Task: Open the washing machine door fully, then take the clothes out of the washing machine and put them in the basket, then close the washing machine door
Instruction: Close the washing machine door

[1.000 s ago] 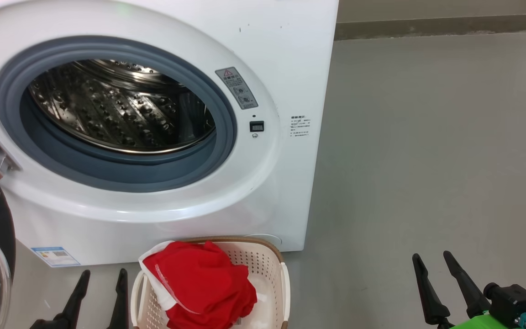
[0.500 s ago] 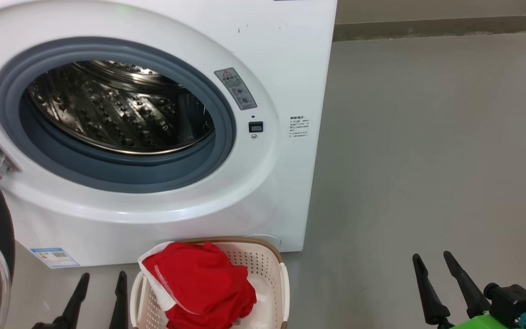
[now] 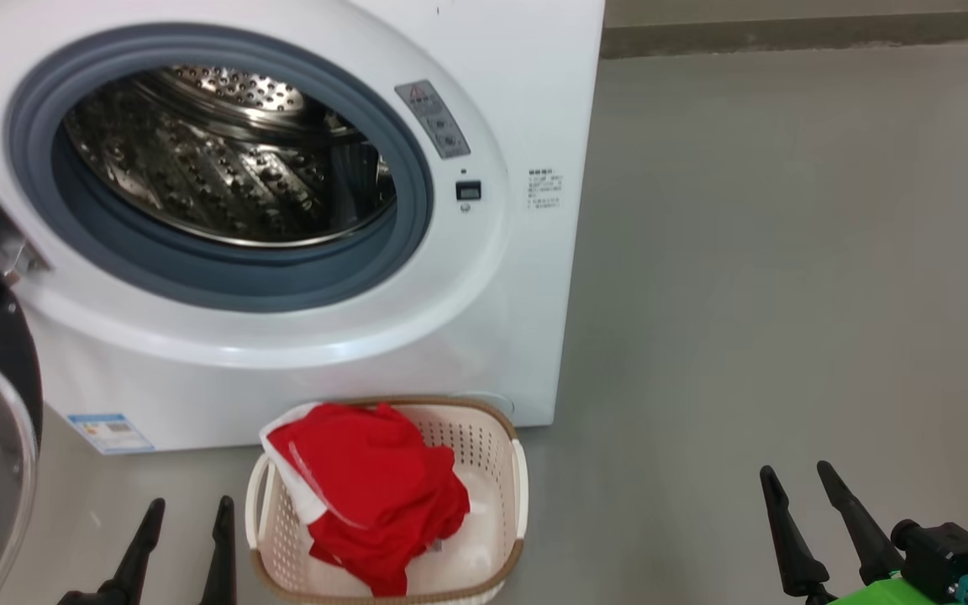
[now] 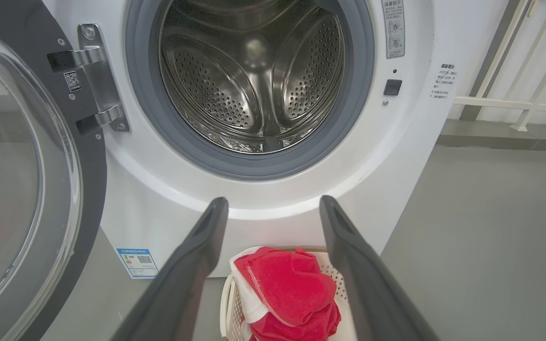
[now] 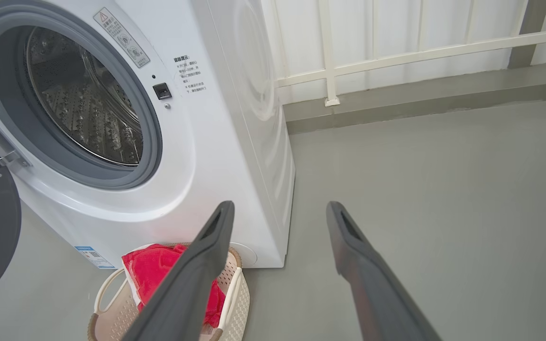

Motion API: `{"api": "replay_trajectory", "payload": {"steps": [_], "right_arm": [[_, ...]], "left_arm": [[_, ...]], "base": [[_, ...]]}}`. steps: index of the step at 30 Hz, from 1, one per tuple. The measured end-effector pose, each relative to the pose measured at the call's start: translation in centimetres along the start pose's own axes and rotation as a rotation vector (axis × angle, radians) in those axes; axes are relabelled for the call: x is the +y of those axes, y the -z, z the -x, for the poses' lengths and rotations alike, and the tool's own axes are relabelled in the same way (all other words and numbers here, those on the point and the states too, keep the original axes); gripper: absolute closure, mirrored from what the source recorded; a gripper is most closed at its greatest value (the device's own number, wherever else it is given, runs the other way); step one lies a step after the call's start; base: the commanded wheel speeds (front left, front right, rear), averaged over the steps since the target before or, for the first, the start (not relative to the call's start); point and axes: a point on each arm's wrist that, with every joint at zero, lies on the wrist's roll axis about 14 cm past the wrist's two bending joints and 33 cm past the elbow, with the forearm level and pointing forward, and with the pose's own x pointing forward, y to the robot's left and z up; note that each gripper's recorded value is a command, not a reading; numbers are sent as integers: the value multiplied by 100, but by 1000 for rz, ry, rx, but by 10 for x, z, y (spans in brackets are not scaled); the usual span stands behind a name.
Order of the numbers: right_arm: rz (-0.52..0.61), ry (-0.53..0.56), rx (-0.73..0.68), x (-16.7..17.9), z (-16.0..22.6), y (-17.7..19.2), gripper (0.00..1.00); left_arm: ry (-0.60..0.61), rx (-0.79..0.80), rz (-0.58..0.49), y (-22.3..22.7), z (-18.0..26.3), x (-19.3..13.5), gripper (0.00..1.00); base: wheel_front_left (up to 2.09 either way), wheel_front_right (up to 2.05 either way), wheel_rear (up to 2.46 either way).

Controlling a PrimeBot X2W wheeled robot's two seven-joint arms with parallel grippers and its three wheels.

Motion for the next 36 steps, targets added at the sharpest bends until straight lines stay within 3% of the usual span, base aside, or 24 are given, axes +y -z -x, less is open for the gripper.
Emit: {"api": "replay_trajectory", "payload": {"steps": [12, 36], "right_arm": [[-1, 1, 5, 0, -1, 1, 0], [2, -67, 34, 21, -9, 10, 0]], "left_arm": [[2, -5, 1, -1, -1, -1, 0], [-42, 2, 22, 2, 10, 10, 0]], "base": [[-110, 110, 0], [-2, 2, 0]]}}
